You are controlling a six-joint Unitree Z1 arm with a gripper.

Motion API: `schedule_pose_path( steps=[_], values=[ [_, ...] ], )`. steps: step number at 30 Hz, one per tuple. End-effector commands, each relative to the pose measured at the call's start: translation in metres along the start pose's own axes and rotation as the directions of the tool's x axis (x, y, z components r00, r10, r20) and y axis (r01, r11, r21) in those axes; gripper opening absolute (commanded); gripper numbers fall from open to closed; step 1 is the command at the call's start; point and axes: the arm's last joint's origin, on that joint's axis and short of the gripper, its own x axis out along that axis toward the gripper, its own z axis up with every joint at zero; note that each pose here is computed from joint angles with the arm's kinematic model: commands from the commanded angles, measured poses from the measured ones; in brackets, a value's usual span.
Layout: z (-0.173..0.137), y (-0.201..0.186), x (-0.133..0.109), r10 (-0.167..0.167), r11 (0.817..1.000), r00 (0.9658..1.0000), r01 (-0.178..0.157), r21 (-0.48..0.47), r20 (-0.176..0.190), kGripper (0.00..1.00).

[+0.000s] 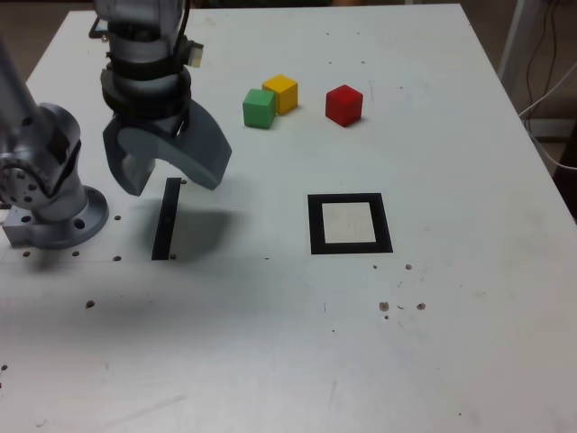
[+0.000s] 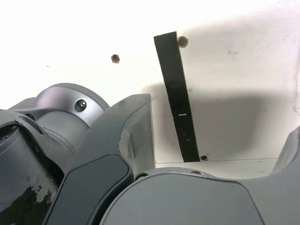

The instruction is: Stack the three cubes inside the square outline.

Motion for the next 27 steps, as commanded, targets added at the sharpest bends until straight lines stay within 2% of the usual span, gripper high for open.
schedule_pose_path(
  steps=[1, 4, 8, 12, 20, 23, 27],
  values=[
    [0.002, 0.001, -0.002, 0.007, 1.0, 0.9999, -0.007, 0.0, 0.009, 1.0],
    [0.002, 0.001, -0.002, 0.009, 1.0, 1.0, -0.009, 0.009, 0.0, 1.0],
    [0.0, 0.0, -0.002, -0.005, 1.0, 0.9999, 0.006, 0.022, -0.016, 0.99],
    [-0.001, -0.001, -0.002, -0.019, 0.999, 0.9997, 0.019, 0.026, -0.014, 0.99],
    [0.003, 0.003, -0.003, -0.006, 1.0, 1.0, 0.006, 0.017, -0.007, 0.99],
    [0.006, 0.008, -0.012, -0.007, 1.0, 1.0, 0.007, 0.005, 0.006, 0.99],
    [0.019, 0.015, -0.031, -0.002, 1.0, 0.9991, 0.002, -0.002, 0.043, 0.99]
  ],
)
